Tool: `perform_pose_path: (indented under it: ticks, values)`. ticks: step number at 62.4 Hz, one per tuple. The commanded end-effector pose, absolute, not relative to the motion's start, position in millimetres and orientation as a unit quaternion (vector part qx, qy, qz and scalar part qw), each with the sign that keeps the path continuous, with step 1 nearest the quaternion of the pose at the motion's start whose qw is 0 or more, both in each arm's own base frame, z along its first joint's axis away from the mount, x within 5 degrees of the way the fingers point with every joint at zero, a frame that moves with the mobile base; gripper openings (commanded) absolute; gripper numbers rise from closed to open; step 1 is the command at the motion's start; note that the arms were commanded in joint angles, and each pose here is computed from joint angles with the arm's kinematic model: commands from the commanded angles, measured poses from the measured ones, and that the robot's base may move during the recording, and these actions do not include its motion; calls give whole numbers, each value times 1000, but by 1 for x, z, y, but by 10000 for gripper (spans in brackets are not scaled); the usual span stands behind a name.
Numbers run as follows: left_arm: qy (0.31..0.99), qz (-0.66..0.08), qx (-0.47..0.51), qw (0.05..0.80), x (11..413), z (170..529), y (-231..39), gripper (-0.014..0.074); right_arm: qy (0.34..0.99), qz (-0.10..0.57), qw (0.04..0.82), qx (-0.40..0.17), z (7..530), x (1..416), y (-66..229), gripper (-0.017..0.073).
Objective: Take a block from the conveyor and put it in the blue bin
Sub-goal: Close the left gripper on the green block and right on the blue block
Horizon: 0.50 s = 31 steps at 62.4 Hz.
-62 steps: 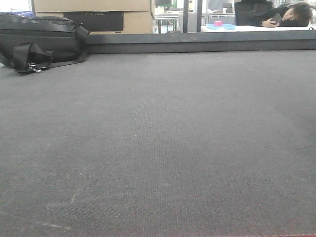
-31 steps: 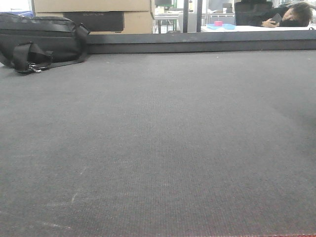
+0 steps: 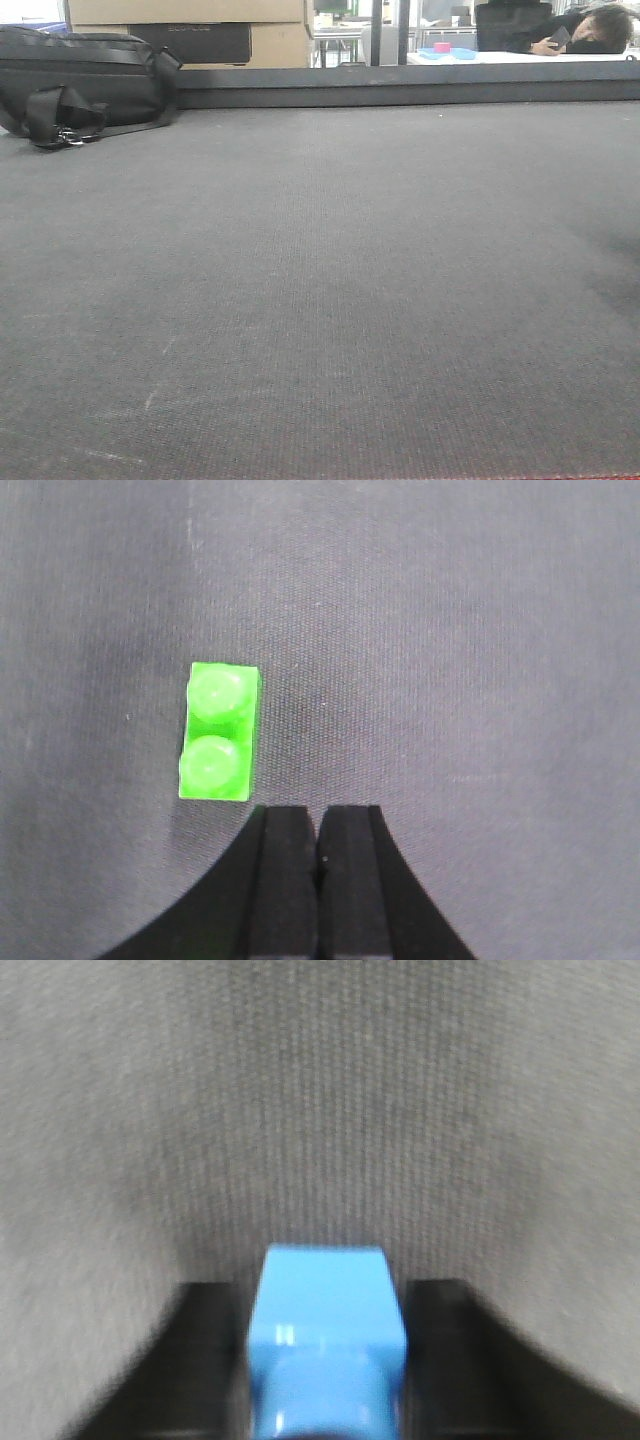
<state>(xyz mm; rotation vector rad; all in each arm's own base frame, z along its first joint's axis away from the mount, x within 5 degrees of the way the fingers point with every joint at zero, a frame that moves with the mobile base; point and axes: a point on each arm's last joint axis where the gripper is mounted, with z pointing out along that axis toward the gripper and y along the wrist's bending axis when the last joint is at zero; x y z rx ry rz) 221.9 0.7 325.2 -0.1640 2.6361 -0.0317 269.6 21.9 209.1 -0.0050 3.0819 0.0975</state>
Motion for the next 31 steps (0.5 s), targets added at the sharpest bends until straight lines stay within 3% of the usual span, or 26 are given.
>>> perform_pose_path:
  ticks: [1,6,20,31]
  values:
    - [964,-21,-81,251,222,327,0,-111,999,30,30,8,207,271,20,29]
    - [965,-15,-84,248,222,326,3,-111,999,30,31,9,208,271,20,-172]
    - [986,6,-58,159,229,305,18,-111,997,43,63,11,243,269,22,-162]
    - [989,12,-29,145,247,289,23,-111,990,49,130,8,282,261,21,-162]
